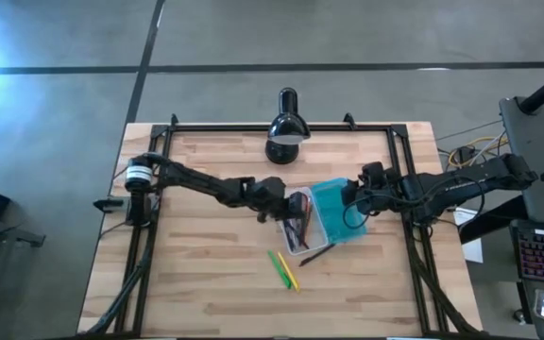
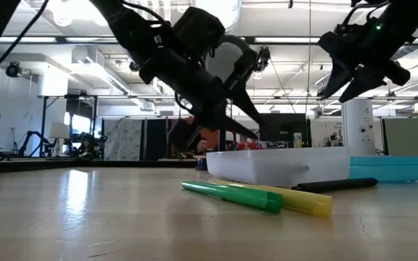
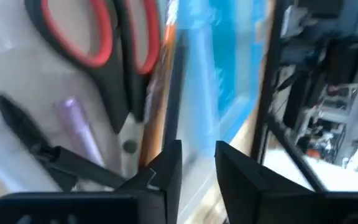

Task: Pick & place school supplies into a supply box
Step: Put the black pen into the supply box

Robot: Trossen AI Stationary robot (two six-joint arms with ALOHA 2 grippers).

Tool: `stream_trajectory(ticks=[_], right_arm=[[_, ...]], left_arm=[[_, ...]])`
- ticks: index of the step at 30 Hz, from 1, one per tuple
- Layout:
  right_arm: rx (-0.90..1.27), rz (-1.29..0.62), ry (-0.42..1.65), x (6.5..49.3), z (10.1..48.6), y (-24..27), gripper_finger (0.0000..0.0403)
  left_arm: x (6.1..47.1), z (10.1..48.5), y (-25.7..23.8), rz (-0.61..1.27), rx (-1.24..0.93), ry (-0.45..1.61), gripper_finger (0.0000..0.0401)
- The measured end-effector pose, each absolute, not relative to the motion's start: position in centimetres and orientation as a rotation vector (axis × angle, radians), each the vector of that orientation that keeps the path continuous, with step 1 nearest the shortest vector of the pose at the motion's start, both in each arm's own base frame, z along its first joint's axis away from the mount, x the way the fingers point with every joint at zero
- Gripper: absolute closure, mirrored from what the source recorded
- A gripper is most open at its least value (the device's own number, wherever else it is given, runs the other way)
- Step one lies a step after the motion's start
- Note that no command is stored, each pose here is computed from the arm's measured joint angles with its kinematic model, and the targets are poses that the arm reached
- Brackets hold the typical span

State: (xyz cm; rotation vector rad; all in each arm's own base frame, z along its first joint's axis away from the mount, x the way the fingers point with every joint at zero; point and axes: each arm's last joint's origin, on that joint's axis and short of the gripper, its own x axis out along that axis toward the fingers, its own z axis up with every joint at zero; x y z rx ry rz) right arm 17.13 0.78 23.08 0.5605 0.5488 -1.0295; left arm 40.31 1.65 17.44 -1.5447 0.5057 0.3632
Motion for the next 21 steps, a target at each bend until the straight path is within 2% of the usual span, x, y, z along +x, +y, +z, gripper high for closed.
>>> stream_trajectory(ticks=[3, 6, 12, 15, 21], right_arm=[[0.481, -0.965, 0.631, 17.1, 23.0, 0.9, 0.0211], [0.358, -0.857, 0.746, 17.1, 23.0, 1.0, 0.0211], [0.248, -0.585, 0.908, 17.5, 22.9, 1.6, 0.0211], [0.367, -0.473, 0.949, 17.8, 23.4, 2.1, 0.0212], [0.788, -0.449, 1.013, 18.6, 23.7, 4.2, 0.0232]], left_arm=[[40.3, 18.4, 1.5, 0.292, -1.503, 0.517, 0.031], [39.3, 20.8, 1.1, 0.19, -1.313, 0.526, 0.0308], [34.6, 24.0, -0.8, 0.361, -0.994, 0.689, 0.0306], [32.3, 24.5, -1.9, 0.446, -0.88, 0.759, 0.0306], [29.1, 23.5, -4.3, 0.391, -0.817, 0.816, 0.0306]])
